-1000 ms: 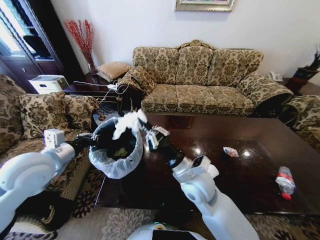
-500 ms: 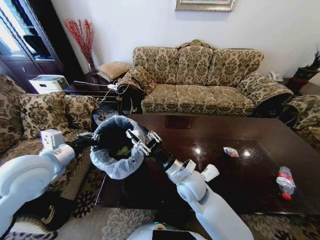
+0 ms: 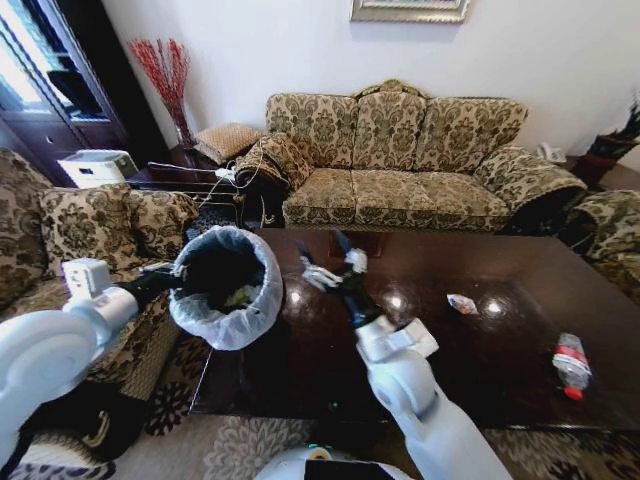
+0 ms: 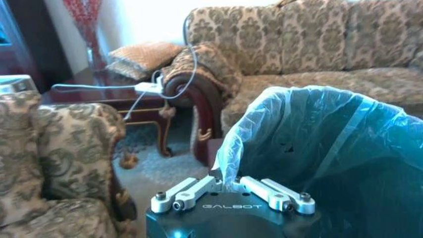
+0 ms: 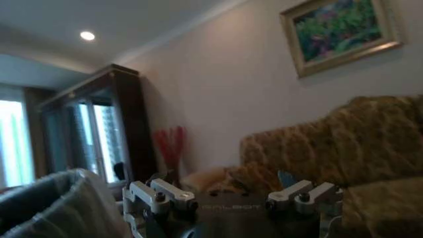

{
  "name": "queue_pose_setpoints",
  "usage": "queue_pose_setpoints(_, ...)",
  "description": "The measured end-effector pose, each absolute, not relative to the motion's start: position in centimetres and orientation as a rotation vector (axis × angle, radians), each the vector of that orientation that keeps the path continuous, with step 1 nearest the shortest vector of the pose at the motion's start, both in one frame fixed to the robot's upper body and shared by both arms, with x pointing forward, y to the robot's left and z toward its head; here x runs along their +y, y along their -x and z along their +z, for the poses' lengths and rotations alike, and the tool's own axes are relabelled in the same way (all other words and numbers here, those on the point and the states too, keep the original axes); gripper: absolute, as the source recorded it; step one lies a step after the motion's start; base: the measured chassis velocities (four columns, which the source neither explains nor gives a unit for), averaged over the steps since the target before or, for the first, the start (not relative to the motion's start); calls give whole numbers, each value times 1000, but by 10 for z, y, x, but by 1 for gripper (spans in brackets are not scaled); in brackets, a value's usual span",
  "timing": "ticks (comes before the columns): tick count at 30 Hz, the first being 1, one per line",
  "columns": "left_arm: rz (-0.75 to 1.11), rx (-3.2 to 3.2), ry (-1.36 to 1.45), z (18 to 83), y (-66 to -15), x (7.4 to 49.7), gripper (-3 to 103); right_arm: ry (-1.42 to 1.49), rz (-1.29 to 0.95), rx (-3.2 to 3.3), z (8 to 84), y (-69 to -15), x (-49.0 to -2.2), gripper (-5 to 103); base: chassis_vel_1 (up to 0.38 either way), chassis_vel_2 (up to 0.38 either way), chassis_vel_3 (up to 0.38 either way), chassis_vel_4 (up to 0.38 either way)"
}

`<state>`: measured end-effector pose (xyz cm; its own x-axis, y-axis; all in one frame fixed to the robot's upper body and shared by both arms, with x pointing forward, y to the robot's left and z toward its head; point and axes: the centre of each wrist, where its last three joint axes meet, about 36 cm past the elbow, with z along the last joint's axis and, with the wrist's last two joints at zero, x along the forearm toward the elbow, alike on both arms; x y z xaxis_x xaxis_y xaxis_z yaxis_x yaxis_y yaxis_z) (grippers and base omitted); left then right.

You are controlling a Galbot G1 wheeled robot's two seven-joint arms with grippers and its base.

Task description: Move to the front of the table and place the trash on the table into the trash bin.

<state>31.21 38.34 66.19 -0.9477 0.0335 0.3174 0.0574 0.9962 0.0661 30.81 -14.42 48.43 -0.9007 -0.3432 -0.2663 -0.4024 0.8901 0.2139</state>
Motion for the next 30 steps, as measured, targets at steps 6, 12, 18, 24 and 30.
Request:
queue_pose_setpoints(6,-83,-2831,51,662,-310,386,2,296,384,2962,440,-293,-172,100,6,-9,-6,4)
queue_pose_setpoints(12,-66,-2827,63,657,-306,382,2,160,317,3025,399,-279,-206,100,82,-77,-94,88)
queue_pose_setpoints(18,-57,-2832,63,656,-305,381,2,107,304,3050,389,-278,-214,100,131,-134,-143,132)
queue_pose_setpoints(24,-41,-2840,60,655,-303,381,2,-43,358,3108,377,-294,-206,100,133,-138,-126,133)
queue_pose_setpoints(30,-12,-2839,56,648,-299,380,2,-296,504,3229,368,-327,-197,100,57,-27,-42,34)
